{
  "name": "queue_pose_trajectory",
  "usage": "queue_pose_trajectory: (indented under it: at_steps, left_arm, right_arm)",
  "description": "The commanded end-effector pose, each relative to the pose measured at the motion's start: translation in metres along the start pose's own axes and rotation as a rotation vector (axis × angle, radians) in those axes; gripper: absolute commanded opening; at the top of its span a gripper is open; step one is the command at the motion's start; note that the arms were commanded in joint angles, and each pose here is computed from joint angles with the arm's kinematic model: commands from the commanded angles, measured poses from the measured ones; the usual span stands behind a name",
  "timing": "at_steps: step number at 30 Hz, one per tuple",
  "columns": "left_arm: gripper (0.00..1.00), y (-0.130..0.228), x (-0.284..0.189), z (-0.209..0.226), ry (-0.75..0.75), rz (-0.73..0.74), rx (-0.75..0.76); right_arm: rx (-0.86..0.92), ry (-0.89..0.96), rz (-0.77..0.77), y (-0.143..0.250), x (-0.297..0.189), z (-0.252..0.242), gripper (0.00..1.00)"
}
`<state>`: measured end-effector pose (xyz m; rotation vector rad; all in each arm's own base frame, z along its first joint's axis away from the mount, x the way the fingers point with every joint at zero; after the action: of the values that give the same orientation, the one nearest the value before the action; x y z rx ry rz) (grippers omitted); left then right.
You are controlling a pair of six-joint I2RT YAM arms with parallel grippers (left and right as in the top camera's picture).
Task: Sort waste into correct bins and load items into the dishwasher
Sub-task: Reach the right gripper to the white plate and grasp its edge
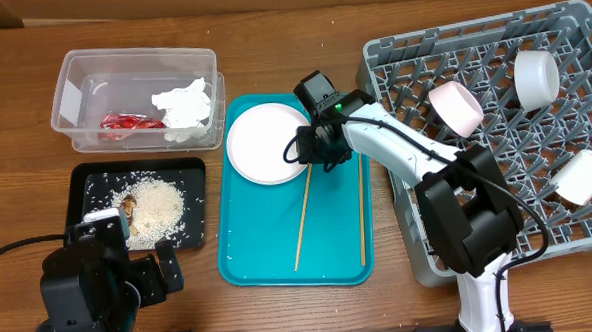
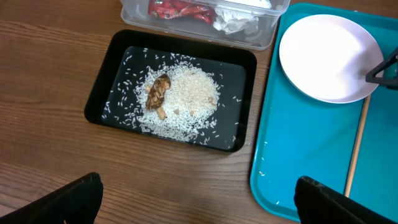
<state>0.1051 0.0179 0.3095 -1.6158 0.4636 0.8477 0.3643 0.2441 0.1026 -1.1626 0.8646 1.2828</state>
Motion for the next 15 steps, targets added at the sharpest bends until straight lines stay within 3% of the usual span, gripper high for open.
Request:
queue_pose_trajectory:
  at_steps: [1, 15]
  left_arm:
    - [1.0, -0.001, -0.001, 0.001, -0.014, -0.006, 0.001]
    - [1.0, -0.001, -0.001, 0.001, -0.014, -0.006, 0.001]
  right_arm:
    - [0.05, 0.001, 0.008, 0.001, 0.001, 0.001, 0.42]
    - [0.186, 0.017, 0.052, 0.012, 0.005, 0.008, 0.25]
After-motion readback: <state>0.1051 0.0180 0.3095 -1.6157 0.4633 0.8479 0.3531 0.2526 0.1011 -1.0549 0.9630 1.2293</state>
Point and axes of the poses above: each gripper's point midway between its finger pads, its own x axis out along the fingers, its own z axis along the line the jaws close on, y = z × x, the point moved 8 cm from there along -x, back along the fingers, and after that the axes turned 4 degrees about -x, right-handed, at the moved point
